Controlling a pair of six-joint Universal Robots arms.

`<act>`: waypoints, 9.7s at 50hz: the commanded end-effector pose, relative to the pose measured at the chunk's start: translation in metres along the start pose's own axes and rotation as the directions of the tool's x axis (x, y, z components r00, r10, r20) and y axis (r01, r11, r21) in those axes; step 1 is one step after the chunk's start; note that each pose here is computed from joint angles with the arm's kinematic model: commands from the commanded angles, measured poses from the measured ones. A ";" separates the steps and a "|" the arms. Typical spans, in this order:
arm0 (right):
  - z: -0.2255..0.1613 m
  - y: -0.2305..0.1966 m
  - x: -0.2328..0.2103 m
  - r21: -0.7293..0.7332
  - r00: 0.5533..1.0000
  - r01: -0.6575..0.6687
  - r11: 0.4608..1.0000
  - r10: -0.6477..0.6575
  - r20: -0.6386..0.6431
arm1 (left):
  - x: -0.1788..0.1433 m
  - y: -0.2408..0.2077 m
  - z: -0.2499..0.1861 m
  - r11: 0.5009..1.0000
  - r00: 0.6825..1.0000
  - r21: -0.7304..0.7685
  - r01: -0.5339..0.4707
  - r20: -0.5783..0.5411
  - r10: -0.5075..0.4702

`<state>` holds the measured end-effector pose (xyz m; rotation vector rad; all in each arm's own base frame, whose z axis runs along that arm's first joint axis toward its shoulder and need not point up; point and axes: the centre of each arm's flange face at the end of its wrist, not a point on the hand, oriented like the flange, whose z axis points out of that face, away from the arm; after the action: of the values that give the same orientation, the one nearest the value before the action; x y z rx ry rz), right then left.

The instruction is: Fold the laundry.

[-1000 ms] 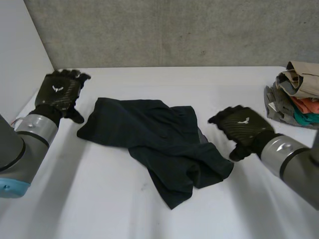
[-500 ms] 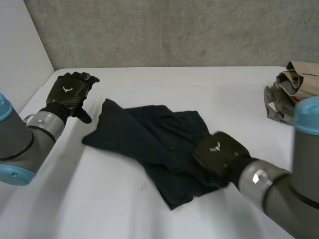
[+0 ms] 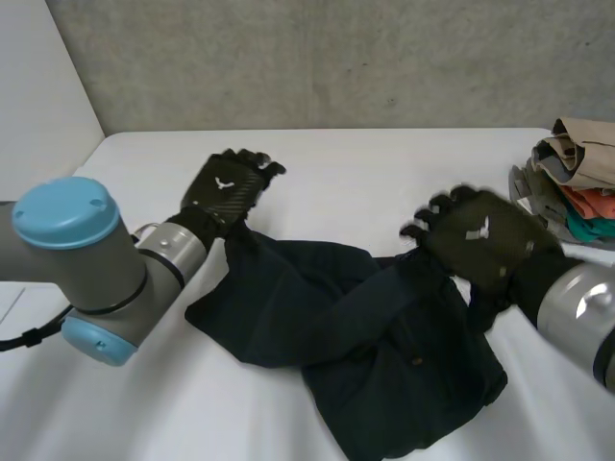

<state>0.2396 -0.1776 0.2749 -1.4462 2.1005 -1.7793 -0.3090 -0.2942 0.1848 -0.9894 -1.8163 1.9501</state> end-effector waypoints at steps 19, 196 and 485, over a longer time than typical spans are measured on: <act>0.137 0.039 0.027 -0.226 0.958 -0.273 0.935 0.285 0.020 | 0.001 0.057 0.044 0.951 0.999 -0.308 -0.030 -0.043 0.018; 0.156 -0.088 0.085 0.306 0.963 0.148 0.940 -0.067 -0.262 | -0.045 -0.143 0.017 0.855 0.971 0.510 -0.093 0.238 -0.036; 0.049 0.102 -0.028 -0.116 0.986 -0.163 0.980 0.158 -0.049 | -0.019 -0.033 -0.048 0.957 0.958 -0.290 -0.024 0.265 0.104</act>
<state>0.2188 -0.2001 0.1630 -1.3346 2.3153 -1.6248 -0.2912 -0.3132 0.1947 -1.0732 -2.3121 2.1083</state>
